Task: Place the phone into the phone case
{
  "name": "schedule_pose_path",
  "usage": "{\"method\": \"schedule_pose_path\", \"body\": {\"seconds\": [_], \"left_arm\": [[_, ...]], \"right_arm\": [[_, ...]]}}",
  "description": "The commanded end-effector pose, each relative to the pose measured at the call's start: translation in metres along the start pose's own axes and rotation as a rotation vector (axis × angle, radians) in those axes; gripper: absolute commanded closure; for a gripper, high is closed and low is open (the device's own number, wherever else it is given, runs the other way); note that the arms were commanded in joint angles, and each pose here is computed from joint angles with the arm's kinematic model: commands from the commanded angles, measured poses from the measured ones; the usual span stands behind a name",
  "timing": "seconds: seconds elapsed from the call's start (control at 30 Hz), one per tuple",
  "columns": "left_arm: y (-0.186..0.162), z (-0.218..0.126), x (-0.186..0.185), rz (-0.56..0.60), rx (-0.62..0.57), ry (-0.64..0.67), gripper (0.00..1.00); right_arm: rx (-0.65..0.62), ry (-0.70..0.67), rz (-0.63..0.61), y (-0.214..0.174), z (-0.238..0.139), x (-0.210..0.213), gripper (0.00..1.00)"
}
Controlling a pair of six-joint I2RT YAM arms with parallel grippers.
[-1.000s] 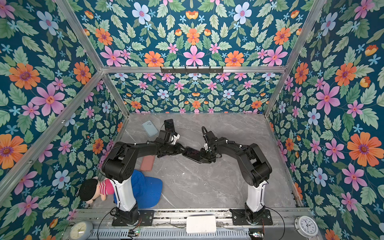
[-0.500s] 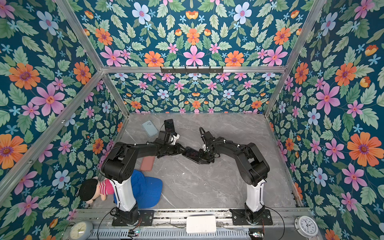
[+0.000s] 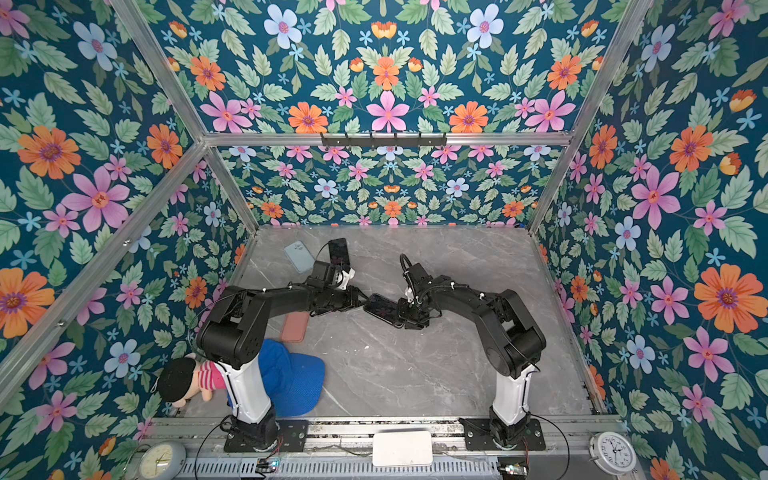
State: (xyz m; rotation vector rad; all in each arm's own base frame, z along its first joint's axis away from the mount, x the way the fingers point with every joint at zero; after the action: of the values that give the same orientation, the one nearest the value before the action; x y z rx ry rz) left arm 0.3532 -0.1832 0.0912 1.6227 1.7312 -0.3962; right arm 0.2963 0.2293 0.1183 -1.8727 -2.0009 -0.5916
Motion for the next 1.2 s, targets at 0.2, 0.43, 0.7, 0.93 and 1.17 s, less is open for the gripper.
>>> {"method": "schedule_pose_path", "body": {"seconds": [0.2,0.43,0.7,0.93,1.17], "left_arm": [[-0.02,-0.013,0.007,-0.049,0.04,0.058,0.47],[-0.042,-0.011,-0.003,-0.082,0.059,-0.009,0.44],[-0.049,0.002,-0.015,-0.085,0.081,-0.061,0.43],[-0.049,0.012,-0.013,-0.086,0.092,-0.061,0.46],[-0.045,0.019,-0.014,-0.086,0.097,-0.069,0.48]], "right_arm": [[-0.055,-0.072,-0.169,0.017,-0.023,-0.005,0.43],[-0.094,-0.023,-0.232,0.053,-0.019,-0.015,0.26],[-0.066,0.062,-0.256,0.063,0.0,-0.014,0.27],[-0.033,0.115,-0.25,0.058,0.009,-0.015,0.39],[-0.003,0.143,-0.252,0.044,0.01,-0.01,0.49]]}}
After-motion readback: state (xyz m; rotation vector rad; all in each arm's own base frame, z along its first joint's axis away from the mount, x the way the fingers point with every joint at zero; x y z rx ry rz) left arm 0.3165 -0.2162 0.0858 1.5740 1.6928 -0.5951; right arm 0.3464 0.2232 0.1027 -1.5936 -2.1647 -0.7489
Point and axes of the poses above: each gripper's point midway between its finger pads, its own z axis out along the fingers, its own x axis along the line the jaws close on, y = z × x, the point moved 8 cm from there along -z, back along the fingers, and after that the axes turned 8 degrees about -z, right-handed, at the moved point
